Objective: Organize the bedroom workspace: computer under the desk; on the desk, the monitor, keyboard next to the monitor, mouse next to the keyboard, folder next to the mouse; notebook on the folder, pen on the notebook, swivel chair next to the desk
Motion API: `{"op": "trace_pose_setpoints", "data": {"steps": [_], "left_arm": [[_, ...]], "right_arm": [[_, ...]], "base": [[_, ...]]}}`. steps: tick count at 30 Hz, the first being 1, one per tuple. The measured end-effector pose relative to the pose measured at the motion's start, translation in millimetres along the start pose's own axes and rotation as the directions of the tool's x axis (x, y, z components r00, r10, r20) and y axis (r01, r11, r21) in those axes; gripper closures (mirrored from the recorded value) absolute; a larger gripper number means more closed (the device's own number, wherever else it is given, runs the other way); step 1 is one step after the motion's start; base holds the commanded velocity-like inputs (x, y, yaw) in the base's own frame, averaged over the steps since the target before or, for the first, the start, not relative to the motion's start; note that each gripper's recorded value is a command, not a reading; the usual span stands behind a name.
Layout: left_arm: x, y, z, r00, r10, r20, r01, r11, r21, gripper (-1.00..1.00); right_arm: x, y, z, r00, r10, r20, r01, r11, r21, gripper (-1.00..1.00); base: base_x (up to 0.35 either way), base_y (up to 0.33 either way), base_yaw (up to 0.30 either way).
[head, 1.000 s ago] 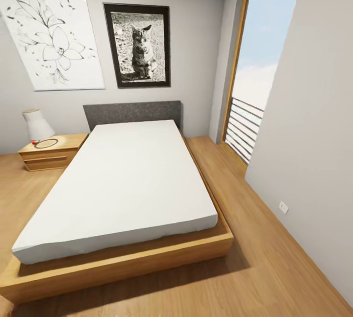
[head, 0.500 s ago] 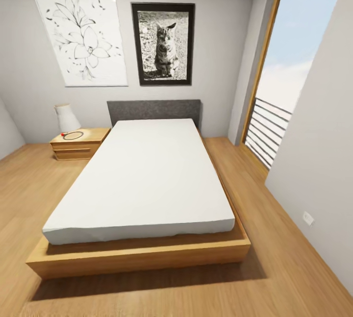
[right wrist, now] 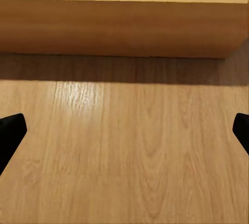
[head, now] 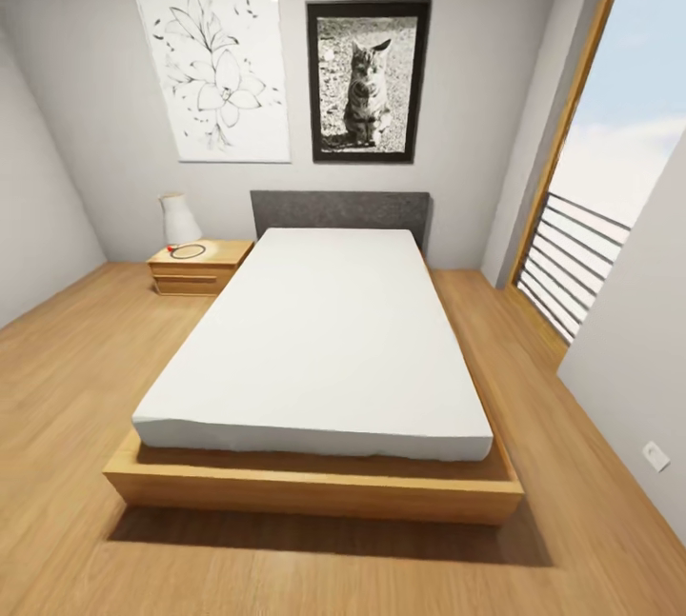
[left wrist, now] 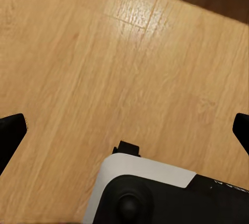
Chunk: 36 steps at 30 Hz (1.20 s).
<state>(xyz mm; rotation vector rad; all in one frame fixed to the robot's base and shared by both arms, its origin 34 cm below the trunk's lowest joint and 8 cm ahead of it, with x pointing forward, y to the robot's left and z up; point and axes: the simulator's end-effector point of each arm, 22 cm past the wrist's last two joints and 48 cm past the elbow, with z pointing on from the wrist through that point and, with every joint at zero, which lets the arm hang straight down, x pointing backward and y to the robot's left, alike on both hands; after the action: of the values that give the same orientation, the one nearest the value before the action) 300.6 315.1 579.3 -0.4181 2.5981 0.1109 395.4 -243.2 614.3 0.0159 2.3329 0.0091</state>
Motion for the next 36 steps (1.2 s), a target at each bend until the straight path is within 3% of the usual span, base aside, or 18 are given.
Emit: {"op": "trace_pose_setpoints", "data": {"steps": [12, 22, 36], "left_arm": [[-4, 14, -11.0, 0.999, -0.04, 0.0, 0.04, 0.999, -0.035, -1.0], [-6, 16, -21.8, 0.999, -0.045, -0.003, 0.045, 0.998, -0.039, -1.0], [-10, 18, -35.9, 0.999, -0.045, -0.004, 0.045, 0.998, -0.04, -1.0]], "right_arm": [[-11, -4, -10.2, 1.0, -0.003, 0.023, 0.002, 1.0, 0.005, -1.0], [-16, -5, -19.7, 1.0, -0.001, 0.022, 0.001, 1.0, 0.008, -1.0], [-23, -6, -32.3, 1.0, 0.001, 0.02, -0.001, 1.0, 0.01, -1.0]], "base": [[0.0, 0.0, 0.241], [0.0, 0.0, 0.099], [0.0, 0.0, 0.252]]}}
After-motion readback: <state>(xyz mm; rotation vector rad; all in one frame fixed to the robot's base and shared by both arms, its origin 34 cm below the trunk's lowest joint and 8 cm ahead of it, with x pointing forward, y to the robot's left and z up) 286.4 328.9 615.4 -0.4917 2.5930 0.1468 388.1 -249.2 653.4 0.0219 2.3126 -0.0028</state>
